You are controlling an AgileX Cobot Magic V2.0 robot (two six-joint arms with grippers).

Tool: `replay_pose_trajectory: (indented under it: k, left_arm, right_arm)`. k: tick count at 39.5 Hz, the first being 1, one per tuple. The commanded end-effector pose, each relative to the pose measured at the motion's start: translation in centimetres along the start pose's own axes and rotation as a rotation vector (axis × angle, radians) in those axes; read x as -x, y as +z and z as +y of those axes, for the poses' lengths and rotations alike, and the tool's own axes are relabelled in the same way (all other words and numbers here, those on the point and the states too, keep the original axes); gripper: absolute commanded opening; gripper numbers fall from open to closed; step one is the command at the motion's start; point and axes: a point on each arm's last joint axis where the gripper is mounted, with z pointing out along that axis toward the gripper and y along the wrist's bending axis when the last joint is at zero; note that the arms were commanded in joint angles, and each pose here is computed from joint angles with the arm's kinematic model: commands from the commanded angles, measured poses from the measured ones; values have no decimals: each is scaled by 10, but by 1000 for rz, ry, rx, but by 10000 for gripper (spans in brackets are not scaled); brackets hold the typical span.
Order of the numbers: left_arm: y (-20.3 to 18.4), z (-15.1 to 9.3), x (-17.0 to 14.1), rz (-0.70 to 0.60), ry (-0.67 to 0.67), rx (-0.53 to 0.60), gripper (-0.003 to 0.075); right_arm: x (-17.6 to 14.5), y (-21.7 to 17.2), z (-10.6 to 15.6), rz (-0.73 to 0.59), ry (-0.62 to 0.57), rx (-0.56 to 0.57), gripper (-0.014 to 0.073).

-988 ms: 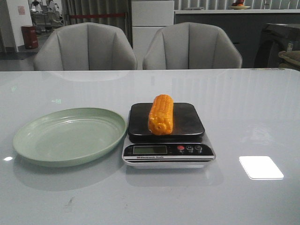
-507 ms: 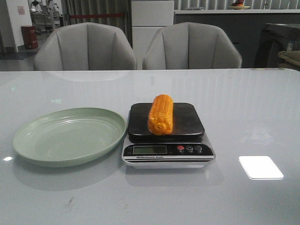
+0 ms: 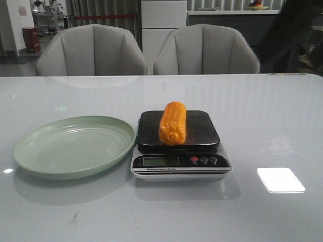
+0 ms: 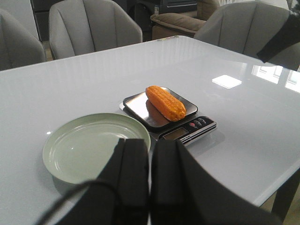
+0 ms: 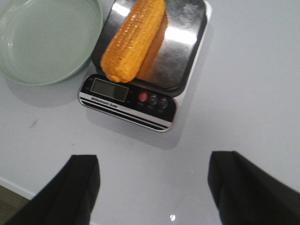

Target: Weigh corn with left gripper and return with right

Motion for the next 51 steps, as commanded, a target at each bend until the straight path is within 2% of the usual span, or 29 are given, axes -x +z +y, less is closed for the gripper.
replay_pose_trajectory:
  k: [1, 6, 11, 20, 30, 39, 51]
  left_arm:
    - [-6, -1, 15, -115, 0, -7, 114]
    - [-6, -1, 15, -115, 0, -7, 114]
    - [-6, -1, 15, -115, 0, -7, 114]
    - [-6, -1, 15, -115, 0, -7, 114]
    - [-6, -1, 15, -115, 0, -7, 114]
    - [-6, -1, 15, -115, 0, -7, 114]
    - [-6, -1, 15, -119, 0, -7, 114]
  right_arm:
    - [29, 9, 18, -20, 4, 33, 558]
    - [51, 31, 32, 61, 13, 16, 502]
    - [68, 55, 45, 119, 17, 5, 498]
    - [95, 82, 55, 145, 137, -24, 498]
    - [105, 116, 54, 259, 217, -140, 507]
    - [112, 144, 56, 308, 311, -182, 521]
    - [107, 183, 53, 353, 346, -215, 521]
